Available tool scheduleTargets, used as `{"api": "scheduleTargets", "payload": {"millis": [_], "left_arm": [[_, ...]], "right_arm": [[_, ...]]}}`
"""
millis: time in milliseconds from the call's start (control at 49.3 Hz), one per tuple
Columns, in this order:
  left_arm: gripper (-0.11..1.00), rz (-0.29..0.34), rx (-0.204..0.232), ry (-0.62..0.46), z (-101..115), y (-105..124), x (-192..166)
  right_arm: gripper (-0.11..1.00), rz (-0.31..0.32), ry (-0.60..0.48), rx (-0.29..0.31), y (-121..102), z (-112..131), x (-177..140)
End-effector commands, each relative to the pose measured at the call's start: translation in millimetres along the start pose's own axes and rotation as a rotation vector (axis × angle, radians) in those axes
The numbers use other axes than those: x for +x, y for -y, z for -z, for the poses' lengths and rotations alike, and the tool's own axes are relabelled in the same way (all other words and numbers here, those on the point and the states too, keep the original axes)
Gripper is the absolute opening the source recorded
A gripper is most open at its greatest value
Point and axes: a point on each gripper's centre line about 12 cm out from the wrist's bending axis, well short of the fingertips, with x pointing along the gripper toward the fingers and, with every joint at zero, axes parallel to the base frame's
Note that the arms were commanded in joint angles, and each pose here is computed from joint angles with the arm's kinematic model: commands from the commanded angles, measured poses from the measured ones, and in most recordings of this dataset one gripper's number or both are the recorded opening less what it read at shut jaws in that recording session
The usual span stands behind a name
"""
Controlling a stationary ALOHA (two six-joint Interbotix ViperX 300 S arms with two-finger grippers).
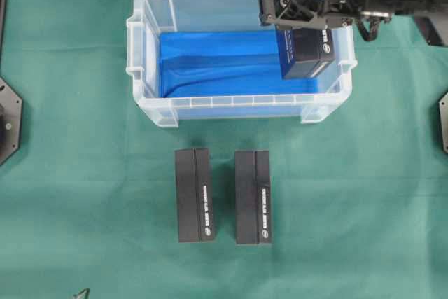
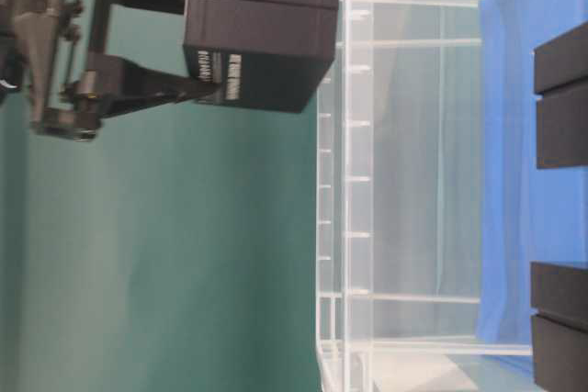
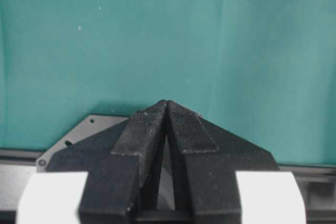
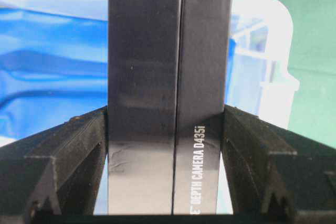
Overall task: Take the box out of the case with the right arm.
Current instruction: 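Close the right gripper on the right box and lift it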
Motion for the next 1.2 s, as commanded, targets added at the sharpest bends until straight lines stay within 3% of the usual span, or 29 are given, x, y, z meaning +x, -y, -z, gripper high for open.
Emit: {"api": "scheduleTargets", "payload": {"millis": [0, 406, 1177], "left_arm": [[0.0, 0.003, 0.003, 0.012, -2.7, 1.0, -3.0], [0.0, 0.003, 0.003, 0.011, -2.9, 1.0, -2.6], [0.0, 0.003, 0.001, 0.011, -2.9, 1.0, -2.6]], "right_arm": [[0.65, -0.064, 0.026, 0.02, -0.7, -11.2, -31.0], [0.65, -0.051, 0.072, 0.018, 0.0, -15.6, -59.3], [0.65, -0.055, 0.069, 0.009, -0.7, -11.8, -62.8]]}}
